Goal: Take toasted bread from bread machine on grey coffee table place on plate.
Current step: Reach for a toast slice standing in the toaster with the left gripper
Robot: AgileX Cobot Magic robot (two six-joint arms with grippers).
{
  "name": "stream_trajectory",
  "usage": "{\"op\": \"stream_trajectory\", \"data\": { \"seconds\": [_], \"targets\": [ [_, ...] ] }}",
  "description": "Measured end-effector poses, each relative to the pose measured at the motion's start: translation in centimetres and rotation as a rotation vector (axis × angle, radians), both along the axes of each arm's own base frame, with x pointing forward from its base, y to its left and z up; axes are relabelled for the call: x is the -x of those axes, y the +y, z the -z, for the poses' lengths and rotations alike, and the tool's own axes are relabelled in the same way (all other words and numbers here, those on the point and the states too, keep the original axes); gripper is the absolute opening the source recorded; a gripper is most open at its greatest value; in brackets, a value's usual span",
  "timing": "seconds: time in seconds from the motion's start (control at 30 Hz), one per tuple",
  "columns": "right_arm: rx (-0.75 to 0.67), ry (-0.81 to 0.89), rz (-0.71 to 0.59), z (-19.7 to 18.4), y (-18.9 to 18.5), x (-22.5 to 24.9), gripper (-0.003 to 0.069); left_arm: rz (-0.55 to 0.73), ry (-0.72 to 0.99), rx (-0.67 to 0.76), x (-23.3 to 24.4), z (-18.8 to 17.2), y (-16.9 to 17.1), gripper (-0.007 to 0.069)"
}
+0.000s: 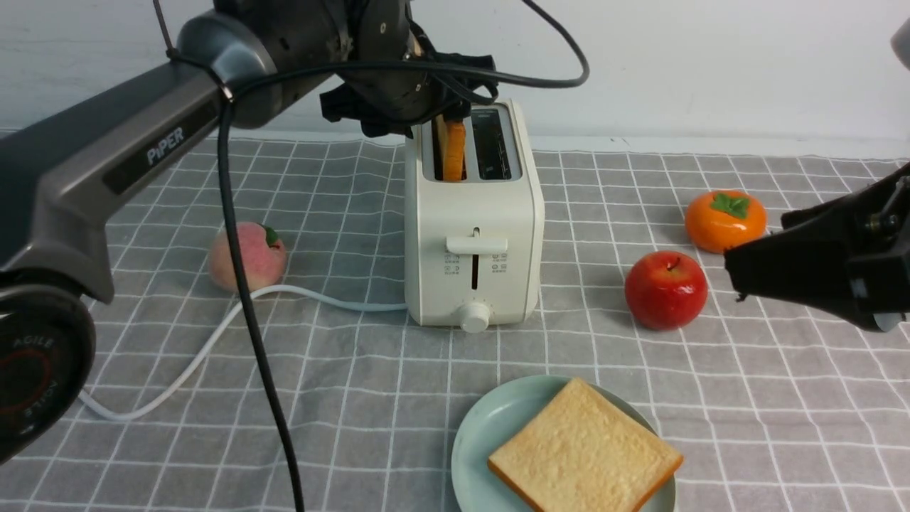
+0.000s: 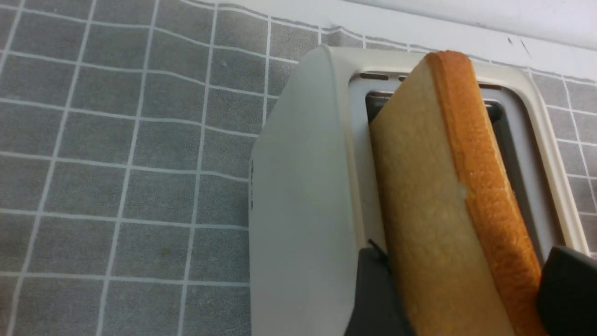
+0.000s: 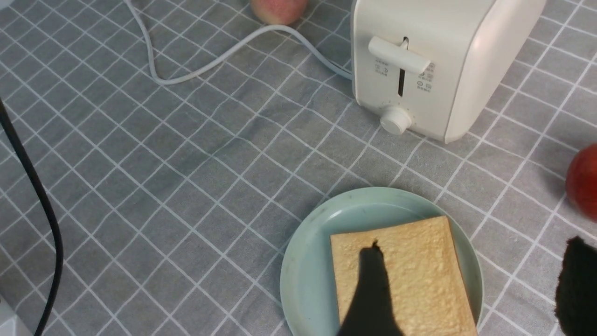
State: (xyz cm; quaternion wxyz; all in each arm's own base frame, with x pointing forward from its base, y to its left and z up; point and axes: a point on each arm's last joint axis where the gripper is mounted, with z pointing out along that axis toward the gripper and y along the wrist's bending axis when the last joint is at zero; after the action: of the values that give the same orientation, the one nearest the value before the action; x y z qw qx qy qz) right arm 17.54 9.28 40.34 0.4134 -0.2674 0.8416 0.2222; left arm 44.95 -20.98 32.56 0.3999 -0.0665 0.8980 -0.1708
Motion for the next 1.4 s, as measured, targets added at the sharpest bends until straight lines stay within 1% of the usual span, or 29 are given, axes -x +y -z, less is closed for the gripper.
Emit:
{"op": "stream_trajectory", "data": {
  "seconds": [0.47,0.7,0.77,0.87,0.97,1.03,1.07,1.13,1.2,1.23,1.33,1.37,1.4],
  "targets": [
    [0.004,0.0,-0.001,0.0,0.0,0.0,0.0496,-0.001,0.004,0.028,0.8,-1.4,0.2,0.0434],
    [0.006,0.0,-0.001,0.0,0.0,0.0,0.0496,-0.001,0.021,0.035,0.7,-1.0,0.1,0.0434],
    [0.006,0.0,-0.001,0.0,0.0,0.0,0.0496,-0.001,0.032,0.028,0.5,-0.4,0.0,0.0424],
    [0.006,0.0,-0.001,0.0,0.0,0.0,0.0496,0.0,0.046,0.016,0.3,0.3,-0.1,0.0368],
    [0.006,0.0,-0.001,0.0,0.0,0.0,0.0496,0.009,0.048,0.002,0.3,0.4,-0.1,0.023],
    [0.006,0.0,-0.001,0.0,0.0,0.0,0.0496,0.019,0.045,-0.009,0.4,0.1,0.0,0.0104],
    [0.006,0.0,-0.001,0.0,0.0,0.0,0.0496,0.023,0.047,-0.017,0.5,0.0,0.0,0.0064],
    [0.006,0.0,-0.001,0.0,0.0,0.0,0.0495,0.029,0.042,-0.024,0.7,-0.4,0.2,0.0057],
    [0.007,0.0,-0.001,0.0,0.0,0.0,0.0495,0.052,0.03,-0.053,1.6,-1.8,0.6,0.0062],
    [0.008,0.0,-0.001,0.0,0.0,0.0,0.0495,0.054,0.028,-0.056,1.7,-2.0,0.6,0.0063],
    [0.013,-0.008,0.005,0.0,-0.1,-0.1,0.0495,0.1,-0.037,-0.112,4.1,-6.3,2.0,0.0064],
    [0.013,-0.009,0.005,0.0,-0.1,-0.1,0.0495,0.102,-0.047,-0.112,4.5,-6.9,2.2,0.0064],
    [0.015,-0.011,0.006,0.0,-0.1,-0.1,0.0495,0.123,-0.066,-0.143,6.4,-9.3,3.2,0.0064]
  ]
}}
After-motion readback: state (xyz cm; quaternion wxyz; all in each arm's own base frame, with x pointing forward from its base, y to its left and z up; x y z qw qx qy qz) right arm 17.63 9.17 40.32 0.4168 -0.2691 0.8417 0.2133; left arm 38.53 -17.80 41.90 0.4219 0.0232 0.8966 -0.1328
